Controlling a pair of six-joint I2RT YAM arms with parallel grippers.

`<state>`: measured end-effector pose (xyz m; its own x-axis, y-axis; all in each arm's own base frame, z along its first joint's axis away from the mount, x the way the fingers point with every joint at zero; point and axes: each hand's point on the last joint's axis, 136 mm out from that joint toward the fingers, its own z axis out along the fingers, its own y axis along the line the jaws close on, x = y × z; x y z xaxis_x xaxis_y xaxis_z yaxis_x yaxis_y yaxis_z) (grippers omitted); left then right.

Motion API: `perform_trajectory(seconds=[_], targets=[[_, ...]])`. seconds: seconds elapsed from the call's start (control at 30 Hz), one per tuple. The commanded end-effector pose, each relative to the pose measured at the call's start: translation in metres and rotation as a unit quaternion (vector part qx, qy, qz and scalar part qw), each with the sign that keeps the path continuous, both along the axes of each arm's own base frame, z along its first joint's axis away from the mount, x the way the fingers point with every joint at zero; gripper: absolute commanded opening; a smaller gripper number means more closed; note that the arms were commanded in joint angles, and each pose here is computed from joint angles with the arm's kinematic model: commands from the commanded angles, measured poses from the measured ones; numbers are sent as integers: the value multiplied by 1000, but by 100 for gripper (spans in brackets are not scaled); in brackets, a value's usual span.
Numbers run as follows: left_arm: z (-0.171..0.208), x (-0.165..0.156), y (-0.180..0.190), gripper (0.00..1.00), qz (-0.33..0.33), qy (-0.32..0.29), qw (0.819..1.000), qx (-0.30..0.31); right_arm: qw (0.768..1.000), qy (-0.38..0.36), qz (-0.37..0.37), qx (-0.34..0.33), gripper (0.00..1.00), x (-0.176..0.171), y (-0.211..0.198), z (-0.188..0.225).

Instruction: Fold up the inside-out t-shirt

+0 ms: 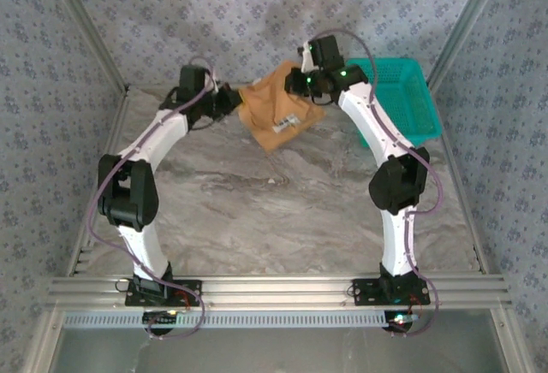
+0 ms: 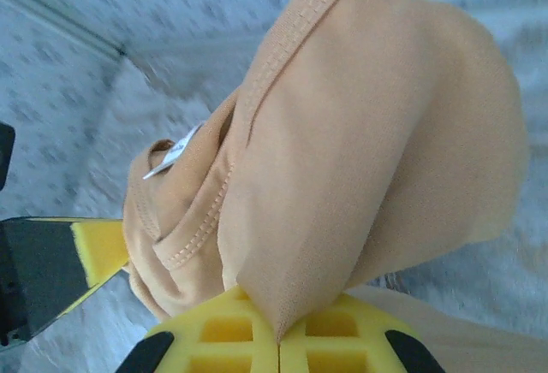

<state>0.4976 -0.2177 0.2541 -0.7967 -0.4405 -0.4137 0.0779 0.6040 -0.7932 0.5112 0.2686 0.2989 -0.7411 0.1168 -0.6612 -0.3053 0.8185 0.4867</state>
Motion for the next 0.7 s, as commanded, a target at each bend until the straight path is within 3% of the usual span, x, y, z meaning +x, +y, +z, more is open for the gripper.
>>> perform_trajectory(seconds=[0.0,0.07,0.17,0.3,0.47,0.57,0.67], targets=[[89,0,-2,0,-19,-89,996,-16,999,-36,13,21,5,2,-6,43],[108,-5,-3,0,-25,-116,993,-15,998,-55,20,21,5,-1,-7,52],[90,-22,-10,0,-46,-135,990,3,997,-60,54,12,6,-20,1,26],[0,-60,-13,0,-56,-100,993,27,996,-30,80,21,7,-56,15,-48],[-115,-136,-18,0,-53,-24,998,29,993,59,98,-9,5,-138,25,-164],[-149,-177,-18,0,-51,5,998,48,990,82,101,-47,5,-187,22,-198],[-162,-200,-6,0,-39,21,996,74,989,84,94,-72,6,-211,14,-206]])
